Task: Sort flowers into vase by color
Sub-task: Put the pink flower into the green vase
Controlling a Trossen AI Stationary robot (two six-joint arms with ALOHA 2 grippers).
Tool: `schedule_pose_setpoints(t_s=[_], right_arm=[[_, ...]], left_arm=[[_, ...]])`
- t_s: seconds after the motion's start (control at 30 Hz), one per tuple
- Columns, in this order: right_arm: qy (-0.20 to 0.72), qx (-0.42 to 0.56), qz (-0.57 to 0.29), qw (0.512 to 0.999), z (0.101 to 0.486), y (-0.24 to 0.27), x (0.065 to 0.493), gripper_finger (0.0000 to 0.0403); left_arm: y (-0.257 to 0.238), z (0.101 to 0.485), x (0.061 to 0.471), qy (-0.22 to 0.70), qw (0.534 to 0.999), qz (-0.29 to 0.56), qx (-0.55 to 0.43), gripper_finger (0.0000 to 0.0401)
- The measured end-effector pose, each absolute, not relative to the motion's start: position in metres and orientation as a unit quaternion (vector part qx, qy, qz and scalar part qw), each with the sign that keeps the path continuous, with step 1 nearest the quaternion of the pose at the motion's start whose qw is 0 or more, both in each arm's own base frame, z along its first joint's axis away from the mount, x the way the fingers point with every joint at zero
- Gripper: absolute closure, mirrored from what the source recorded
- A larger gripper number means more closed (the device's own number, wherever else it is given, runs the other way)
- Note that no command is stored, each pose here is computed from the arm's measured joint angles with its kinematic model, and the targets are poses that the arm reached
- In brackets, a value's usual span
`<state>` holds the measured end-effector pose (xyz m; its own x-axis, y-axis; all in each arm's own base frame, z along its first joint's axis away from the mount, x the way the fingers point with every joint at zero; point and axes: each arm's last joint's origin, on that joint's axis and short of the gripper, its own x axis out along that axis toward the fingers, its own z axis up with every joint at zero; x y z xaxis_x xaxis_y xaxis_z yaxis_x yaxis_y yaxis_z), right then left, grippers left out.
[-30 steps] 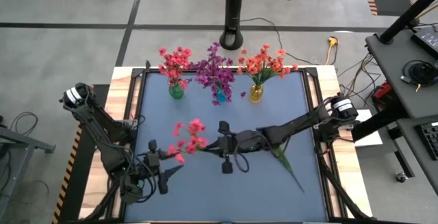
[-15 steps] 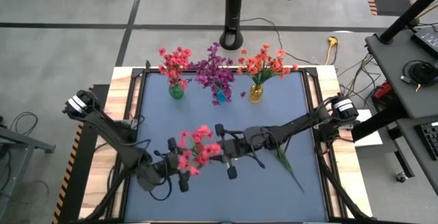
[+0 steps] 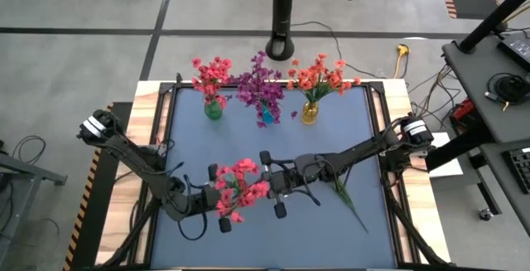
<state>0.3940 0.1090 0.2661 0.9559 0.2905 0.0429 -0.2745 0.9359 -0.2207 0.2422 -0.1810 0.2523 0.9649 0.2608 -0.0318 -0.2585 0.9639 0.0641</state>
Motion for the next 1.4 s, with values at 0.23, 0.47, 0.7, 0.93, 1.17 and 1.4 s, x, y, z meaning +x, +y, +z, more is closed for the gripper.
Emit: schedule_pose_setpoints(t_s=[0.23, 0.47, 0.7, 0.93, 1.17, 1.4], right_arm=[[-0.035, -0.084, 0.141, 0.986, 0.266, 0.109, 0.394, 0.0374], [-0.028, -0.062, 0.133, 0.989, 0.266, 0.108, 0.394, 0.0283], [0.016, -0.045, 0.121, 0.991, 0.284, 0.103, 0.379, 0.0226], [0.102, -0.045, 0.043, 0.993, 0.302, 0.091, 0.353, 0.0212], [0.126, -0.042, 0.04, 0.99, 0.305, 0.088, 0.345, 0.0211], [0.144, -0.051, 0.036, 0.988, 0.294, 0.086, 0.351, 0.0211]], left_arm=[[-0.179, 0.252, 0.243, 0.025, 0.99, 0.135, 0.036, 0.0359], [-0.178, 0.252, 0.243, 0.022, 0.988, 0.152, 0.02, 0.039], [-0.173, 0.258, 0.238, 0.012, 0.975, 0.222, 0.007, 0.04], [-0.153, 0.276, 0.224, 0.023, 0.959, 0.282, 0.028, 0.0401], [-0.109, 0.304, 0.202, 0.04, 0.944, 0.323, 0.047, 0.0401], [-0.053, 0.322, 0.179, 0.054, 0.924, 0.377, 0.039, 0.0401]])
